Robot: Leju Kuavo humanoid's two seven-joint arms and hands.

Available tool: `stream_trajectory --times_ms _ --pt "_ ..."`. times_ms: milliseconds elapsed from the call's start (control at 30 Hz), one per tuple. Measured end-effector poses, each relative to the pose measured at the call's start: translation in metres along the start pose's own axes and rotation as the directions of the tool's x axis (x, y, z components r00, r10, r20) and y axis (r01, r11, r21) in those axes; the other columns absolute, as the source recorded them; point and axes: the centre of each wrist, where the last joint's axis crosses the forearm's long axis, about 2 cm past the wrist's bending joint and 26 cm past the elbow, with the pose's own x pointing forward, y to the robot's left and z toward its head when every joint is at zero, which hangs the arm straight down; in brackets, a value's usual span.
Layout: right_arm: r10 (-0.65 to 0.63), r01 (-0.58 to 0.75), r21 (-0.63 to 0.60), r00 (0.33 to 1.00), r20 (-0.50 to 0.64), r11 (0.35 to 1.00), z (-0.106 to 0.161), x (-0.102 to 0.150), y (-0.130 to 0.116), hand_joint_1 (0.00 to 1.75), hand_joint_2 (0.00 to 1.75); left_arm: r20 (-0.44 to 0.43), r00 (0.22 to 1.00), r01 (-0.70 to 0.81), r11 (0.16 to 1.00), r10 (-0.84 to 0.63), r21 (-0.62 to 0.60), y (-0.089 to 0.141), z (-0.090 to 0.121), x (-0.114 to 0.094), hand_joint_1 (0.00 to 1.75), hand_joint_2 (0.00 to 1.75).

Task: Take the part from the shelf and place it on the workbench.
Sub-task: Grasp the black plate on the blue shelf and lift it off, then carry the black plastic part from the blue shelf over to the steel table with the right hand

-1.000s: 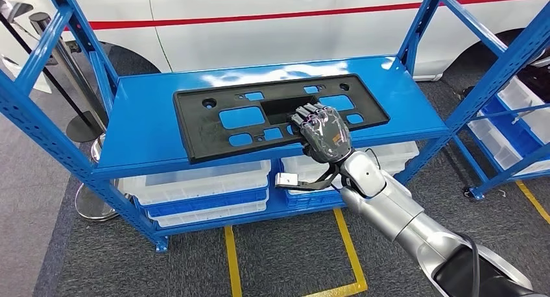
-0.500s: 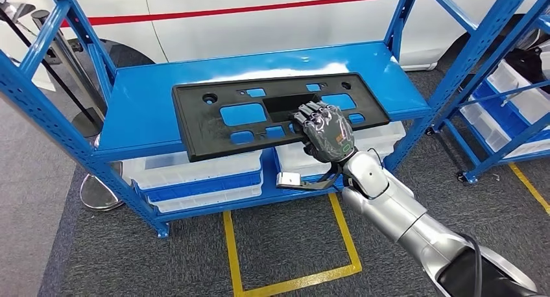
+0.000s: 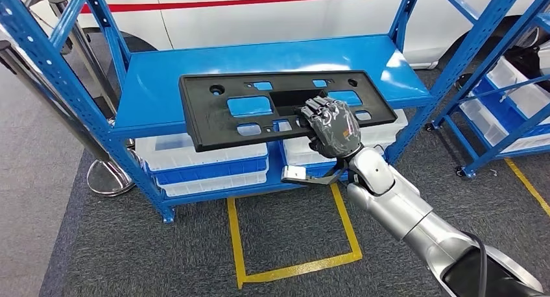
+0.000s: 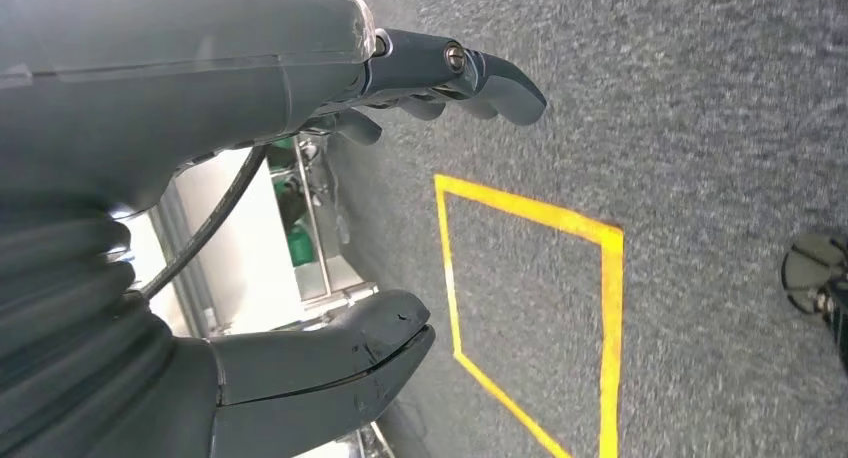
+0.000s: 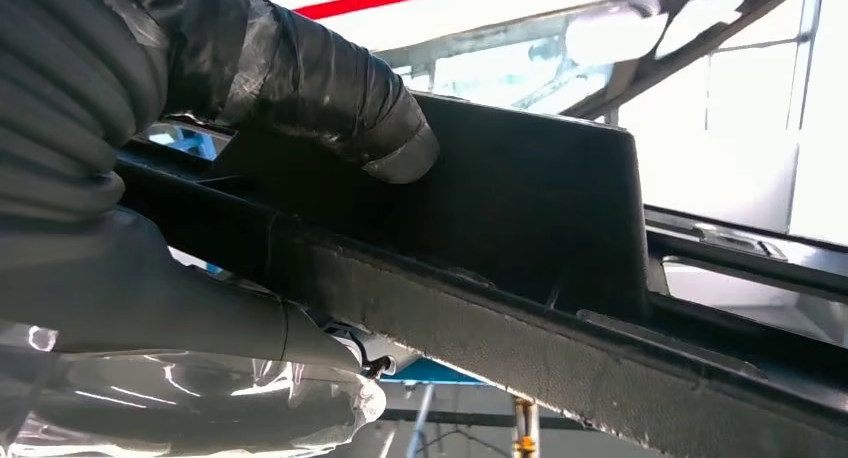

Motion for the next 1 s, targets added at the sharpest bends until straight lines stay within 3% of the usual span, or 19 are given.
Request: stream_trajectory --times_ms 700,1000 --pt "0.006 -0.006 0.036 1.0 0.004 0.999 -0.001 0.006 0.005 1.75 1.75 -0.018 1.0 0.005 1.0 -0.005 0.001 0.001 0.0 0.001 0.0 1.75" --pt "0.007 -0.006 0.044 1.0 -0.01 0.999 0.003 -0.005 0.004 1.75 1.75 -0.022 1.0 0.02 1.0 -0.02 0.007 0.004 0.0 0.004 0.0 1.75"
